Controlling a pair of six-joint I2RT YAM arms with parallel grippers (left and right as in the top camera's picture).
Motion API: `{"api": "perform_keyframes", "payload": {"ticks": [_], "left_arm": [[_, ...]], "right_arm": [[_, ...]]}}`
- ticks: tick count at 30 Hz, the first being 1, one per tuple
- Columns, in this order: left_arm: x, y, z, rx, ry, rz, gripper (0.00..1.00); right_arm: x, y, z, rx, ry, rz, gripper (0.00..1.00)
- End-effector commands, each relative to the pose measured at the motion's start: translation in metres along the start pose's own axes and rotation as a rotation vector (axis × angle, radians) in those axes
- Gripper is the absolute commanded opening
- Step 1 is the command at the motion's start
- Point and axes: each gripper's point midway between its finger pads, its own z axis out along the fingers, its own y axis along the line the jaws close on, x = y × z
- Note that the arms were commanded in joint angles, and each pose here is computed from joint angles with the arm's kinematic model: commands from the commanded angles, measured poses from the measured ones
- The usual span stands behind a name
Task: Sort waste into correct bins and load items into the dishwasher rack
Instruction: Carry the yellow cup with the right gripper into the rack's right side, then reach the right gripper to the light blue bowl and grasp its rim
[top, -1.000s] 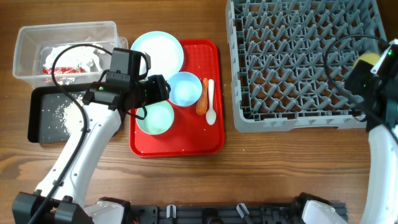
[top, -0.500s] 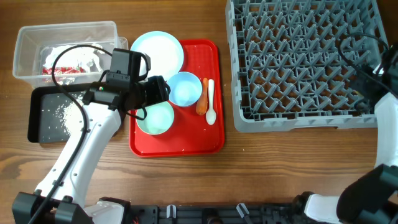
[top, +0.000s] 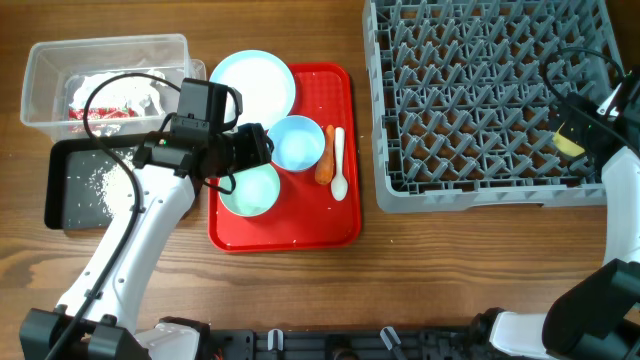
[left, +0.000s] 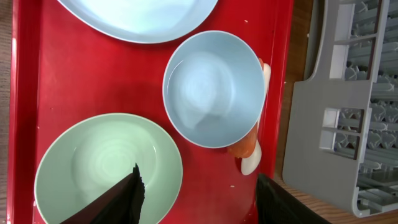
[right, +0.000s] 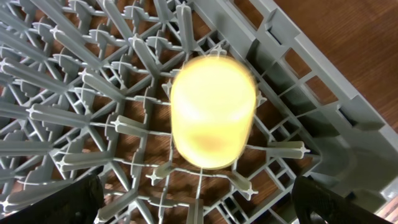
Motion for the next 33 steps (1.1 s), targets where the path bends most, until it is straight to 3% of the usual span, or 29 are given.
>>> {"api": "perform_keyframes", "payload": {"ticks": [1,6,18,25,33], "left_arm": [[-0.005,0.000,-0.007,-0.003,-0.027,0.017,0.59],[-0.005,0.000,-0.007,-0.004,-0.027,0.017,0.59],[-0.005,0.002,-0.007,-0.013,-0.031,0.017,0.69],[-0.006,0.007,-0.006,-0.043,-0.037,0.014,0.69],[-0.005,0.018,-0.005,-0.096,-0.037,0.009,0.69]], "right_arm": [[-0.004,0.004,0.002,-0.025,-0.002,0.008,1.00],[-0.002,0.019,0.001,-0.108,0.010,0.008,1.00],[0.027,0.101,-0.030,-0.583,0.139,-0.039,1.00],[0.049,0.157,-0.065,-0.710,0.146,-0.211,1.00],[0.077,0.260,-0.143,-0.937,0.014,-0.490,0.97]]}}
